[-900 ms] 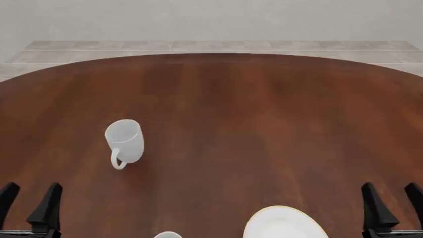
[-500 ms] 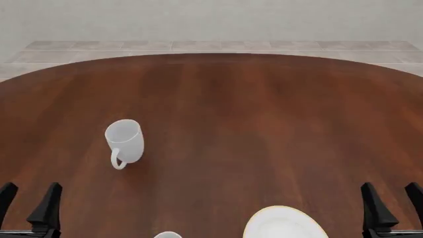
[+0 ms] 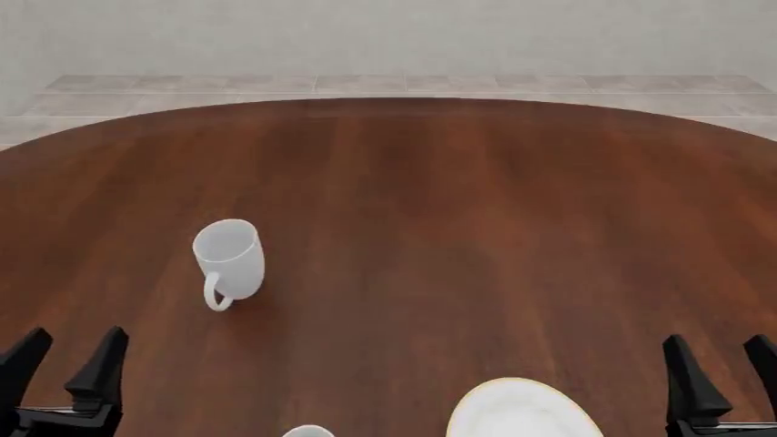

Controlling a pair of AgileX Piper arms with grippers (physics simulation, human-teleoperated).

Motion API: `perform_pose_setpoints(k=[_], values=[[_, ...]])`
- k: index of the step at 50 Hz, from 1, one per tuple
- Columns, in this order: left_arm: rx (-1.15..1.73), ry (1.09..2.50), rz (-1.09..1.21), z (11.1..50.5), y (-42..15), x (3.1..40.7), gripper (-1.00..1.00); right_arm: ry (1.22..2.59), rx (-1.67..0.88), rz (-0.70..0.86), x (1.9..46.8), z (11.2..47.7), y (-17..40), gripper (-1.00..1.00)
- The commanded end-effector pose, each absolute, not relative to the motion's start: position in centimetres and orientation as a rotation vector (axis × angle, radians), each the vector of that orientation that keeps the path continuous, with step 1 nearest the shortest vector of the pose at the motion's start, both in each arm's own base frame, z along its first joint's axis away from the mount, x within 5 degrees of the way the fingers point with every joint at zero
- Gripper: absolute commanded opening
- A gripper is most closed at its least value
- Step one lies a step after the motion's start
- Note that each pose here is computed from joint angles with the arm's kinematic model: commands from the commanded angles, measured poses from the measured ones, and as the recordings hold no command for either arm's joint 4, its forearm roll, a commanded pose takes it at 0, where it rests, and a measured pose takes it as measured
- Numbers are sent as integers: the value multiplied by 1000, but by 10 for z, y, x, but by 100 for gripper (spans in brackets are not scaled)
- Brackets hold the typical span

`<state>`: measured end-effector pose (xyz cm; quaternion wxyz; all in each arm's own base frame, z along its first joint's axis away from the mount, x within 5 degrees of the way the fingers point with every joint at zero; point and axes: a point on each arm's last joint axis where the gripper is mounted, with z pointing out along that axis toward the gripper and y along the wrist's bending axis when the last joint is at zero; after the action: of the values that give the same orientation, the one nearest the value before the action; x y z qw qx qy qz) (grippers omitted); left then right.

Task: Put the white mug on the plate.

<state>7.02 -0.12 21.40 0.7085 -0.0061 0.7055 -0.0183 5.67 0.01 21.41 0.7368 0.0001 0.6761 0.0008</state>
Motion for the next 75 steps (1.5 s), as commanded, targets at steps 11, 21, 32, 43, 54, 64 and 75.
perform_pose_setpoints(k=[11, 21, 32, 43, 54, 64, 75], values=[[7, 1719, -28, 243, -2, 96, 100, 1485, 0, 0, 57, 214, 0, 100], [5, 1821, -41, 242, -4, 112, 100, 1485, 0, 1, 57, 214, 0, 100], [27, 1846, -29, 260, -4, 121, 100, 1485, 0, 1, 57, 214, 0, 100], [79, 1926, -39, 256, -9, 132, 100, 1485, 0, 0, 57, 214, 0, 100], [87, 1924, -30, 260, -10, 144, 100, 1485, 0, 0, 57, 214, 0, 100], [152, 1984, 7, 251, -11, 160, 100, 1485, 0, 0, 57, 214, 0, 100], [145, 2018, -15, 248, -15, 177, 100, 1485, 0, 1, 57, 214, 0, 100]])
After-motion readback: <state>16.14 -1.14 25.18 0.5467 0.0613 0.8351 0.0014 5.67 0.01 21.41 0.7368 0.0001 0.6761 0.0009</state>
